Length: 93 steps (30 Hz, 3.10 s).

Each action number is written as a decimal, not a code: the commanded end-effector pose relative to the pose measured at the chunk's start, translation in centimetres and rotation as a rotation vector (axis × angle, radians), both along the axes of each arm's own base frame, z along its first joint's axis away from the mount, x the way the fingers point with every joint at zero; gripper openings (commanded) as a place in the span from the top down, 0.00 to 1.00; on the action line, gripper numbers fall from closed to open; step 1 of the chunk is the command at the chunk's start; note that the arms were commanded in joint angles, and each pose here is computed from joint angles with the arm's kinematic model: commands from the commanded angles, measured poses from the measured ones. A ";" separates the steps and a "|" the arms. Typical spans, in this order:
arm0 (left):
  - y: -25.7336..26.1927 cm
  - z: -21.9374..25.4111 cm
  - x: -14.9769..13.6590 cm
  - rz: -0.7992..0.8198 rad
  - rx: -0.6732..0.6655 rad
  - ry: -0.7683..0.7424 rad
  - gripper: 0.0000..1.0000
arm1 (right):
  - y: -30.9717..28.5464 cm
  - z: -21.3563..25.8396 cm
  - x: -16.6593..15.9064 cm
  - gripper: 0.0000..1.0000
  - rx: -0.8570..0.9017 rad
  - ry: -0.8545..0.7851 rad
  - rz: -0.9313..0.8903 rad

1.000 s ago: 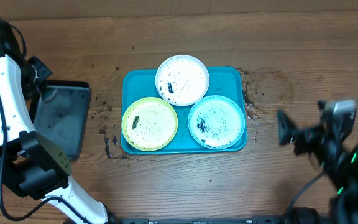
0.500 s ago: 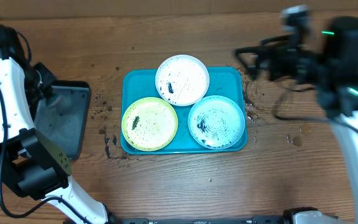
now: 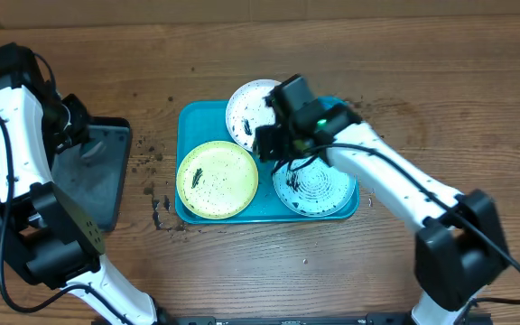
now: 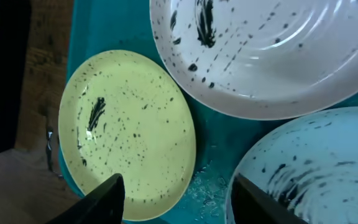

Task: Clean dirty plates on tray and stack at the side
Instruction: 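Reach the right gripper to the yellow plate rim and grasp it, then scrub the yellow plate with the sponge in the left gripper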

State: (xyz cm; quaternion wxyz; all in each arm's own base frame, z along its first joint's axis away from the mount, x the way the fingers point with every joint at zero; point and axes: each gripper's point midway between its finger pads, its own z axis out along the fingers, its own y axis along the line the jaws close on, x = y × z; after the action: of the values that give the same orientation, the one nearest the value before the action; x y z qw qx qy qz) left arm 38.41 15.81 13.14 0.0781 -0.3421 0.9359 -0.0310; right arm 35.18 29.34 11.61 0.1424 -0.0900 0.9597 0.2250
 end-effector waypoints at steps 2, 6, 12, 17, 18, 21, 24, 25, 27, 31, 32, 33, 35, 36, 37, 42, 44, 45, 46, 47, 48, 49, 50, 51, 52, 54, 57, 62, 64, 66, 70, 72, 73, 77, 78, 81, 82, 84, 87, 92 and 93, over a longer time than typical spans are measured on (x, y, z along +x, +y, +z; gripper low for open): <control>-1.7 0.4 1.0 -0.068 -0.018 -0.027 0.96 | 0.5 -1.7 0.2 0.43 -0.095 -0.024 -0.066; -2.9 0.4 1.4 -0.117 -0.016 -0.027 0.96 | 1.3 -3.7 0.4 0.44 -0.088 0.007 -0.052; -5.3 0.3 1.6 -0.204 -0.022 -0.011 0.96 | 2.1 -6.2 0.9 0.45 -0.084 0.022 -0.044; -10.3 0.7 2.0 -0.366 -0.172 -0.054 0.96 | 2.4 -7.7 1.3 0.45 -0.081 0.034 -0.055; -11.2 0.8 2.0 -0.395 -0.201 -0.061 0.96 | 2.5 -8.0 1.2 0.47 -0.081 0.045 -0.059; -13.5 0.9 1.6 -0.445 -0.256 -0.053 0.96 | 2.8 -8.7 0.8 0.55 -0.070 0.072 -0.046; -15.6 0.5 1.0 -0.498 -0.270 -0.023 0.96 | 2.8 -9.2 0.6 0.59 -0.072 0.085 -0.043; -16.3 0.3 0.8 -0.518 -0.274 -0.010 0.96 | 2.8 -9.3 0.6 0.60 -0.074 0.087 -0.043; -17.5 -0.1 0.3 -0.546 -0.281 0.010 0.96 | 2.8 -9.5 0.6 0.61 -0.076 0.090 -0.043; -19.7 -1.1 -0.3 -0.594 -0.287 0.042 0.96 | 2.8 -9.5 0.6 0.69 -0.077 0.091 -0.044; -20.1 -1.5 -0.6 -0.595 -0.292 0.056 0.96 | 2.8 -9.5 0.6 0.70 -0.077 0.091 -0.044; -20.6 -2.0 -1.0 -0.597 -0.297 0.071 0.96 | 2.8 -9.6 0.6 0.70 -0.078 0.092 -0.044; -21.4 -3.2 -1.8 -0.600 -0.310 0.101 0.96 | 2.7 -9.6 0.6 0.71 -0.078 0.092 -0.043; -21.9 -3.8 -2.1 -0.609 -0.319 0.110 0.96 | 2.7 -9.6 0.6 0.73 -0.078 0.092 -0.043; -22.4 -4.5 -2.4 -0.620 -0.325 0.114 0.96 | 2.7 -9.6 0.6 0.74 -0.078 0.092 -0.043; -24.9 -7.3 -2.8 -0.688 -0.331 0.092 0.96 | 2.7 -9.6 0.6 0.86 -0.081 0.090 -0.045; -25.6 -8.1 -2.9 -0.707 -0.321 0.087 0.96 | 2.7 -9.6 0.6 0.88 -0.080 0.090 -0.045; -25.8 -8.4 -2.9 -0.708 -0.320 0.085 0.96 | 2.7 -9.6 0.6 0.88 -0.080 0.090 -0.045; -25.9 -8.6 -2.9 -0.709 -0.318 0.081 0.96 | 2.7 -9.6 0.6 0.88 -0.080 0.090 -0.044; -25.9 -8.9 -2.8 -0.712 -0.313 0.075 0.96 | 2.7 -9.6 0.6 0.88 -0.080 0.090 -0.045; -25.9 -9.1 -2.8 -0.713 -0.311 0.072 0.96 | 2.7 -9.6 0.6 0.88 -0.080 0.091 -0.045; -25.9 -9.3 -2.9 -0.713 -0.309 0.071 0.96 | 2.7 -9.6 0.5 0.87 -0.080 0.094 -0.044; -25.9 -9.5 -2.9 -0.713 -0.308 0.071 0.96 | 2.7 -9.6 0.5 0.87 -0.080 0.095 -0.044; -25.9 -9.8 -3.1 -0.705 -0.310 0.075 0.96 | 2.7 -9.6 0.5 0.87 -0.081 0.094 -0.044; -25.9 -10.1 -3.2 -0.697 -0.311 0.078 0.96 | 2.6 -9.6 0.6 0.87 -0.082 0.093 -0.045; -25.8 -10.7 -3.6 -0.679 -0.314 0.087 0.96 | 2.7 -9.6 0.6 0.87 -0.080 0.090 -0.046; -25.9 -11.3 -4.0 -0.680 -0.316 0.094 0.96 | 2.7 -9.6 0.6 0.87 -0.080 0.090 -0.045; -26.1 -11.5 -4.3 -0.687 -0.317 0.101 0.85 | 2.7 -9.6 0.6 0.87 -0.080 0.090 -0.045; -26.3 -11.5 -4.2 -0.693 -0.315 0.096 0.69 | 2.6 -9.6 0.6 0.78 -0.082 0.093 -0.045; -26.3 -11.5 -4.2 -0.694 -0.313 0.093 0.64 | 2.6 -9.7 0.4 0.68 -0.085 0.102 -0.044; -26.1 -11.6 -4.0 -0.694 -0.298 0.090 0.65 | 2.5 -9.9 -0.4 0.67 -0.086 0.138 -0.034; -26.1 -11.6 -3.9 -0.694 -0.298 0.088 0.65 | 2.4 -10.0 -0.8 0.67 -0.091 0.152 -0.031; -26.1 -11.6 -3.9 -0.695 -0.298 0.087 0.65 | 2.4 -10.0 -0.9 0.67 -0.094 0.155 -0.028; -26.1 -11.5 -3.9 -0.695 -0.298 0.086 0.69 | 2.5 -10.8 -1.8 0.74 -0.100 0.164 -0.019; -26.1 -11.5 -3.9 -0.695 -0.298 0.086 0.69 | 2.5 -11.0 -1.9 0.76 -0.101 0.162 -0.017; -26.1 -11.5 -3.9 -0.695 -0.298 0.085 0.77 | 2.6 -11.0 -1.7 0.83 -0.095 0.153 -0.018; -26.1 -11.5 -3.9 -0.695 -0.299 0.086 0.78 | 2.6 -11.0 -1.7 0.85 -0.094 0.156 -0.025; -26.2 -11.5 -3.9 -0.695 -0.302 0.086 0.78 | 2.6 -11.1 -1.8 0.87 -0.096 0.167 -0.038; -26.2 -11.5 -3.9 -0.696 -0.301 0.086 0.76 | 2.2 -11.3 -2.3 0.91 -0.112 0.185 -0.037; -26.3 -11.6 -3.7 -0.702 -0.291 0.076 0.80 | 1.9 -11.4 -2.8 0.95 -0.125 0.210 -0.038; -26.2 -11.6 -3.5 -0.703 -0.285 0.070 0.72 | 1.9 -11.4 -2.9 0.95 -0.124 0.213 -0.038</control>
State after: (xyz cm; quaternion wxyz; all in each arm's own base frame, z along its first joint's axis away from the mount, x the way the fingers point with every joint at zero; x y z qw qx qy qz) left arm 34.80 -10.21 1.75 -0.0226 -0.0163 0.9835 -0.1789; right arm 33.03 31.58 0.73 0.0496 -0.0576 0.9808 0.1798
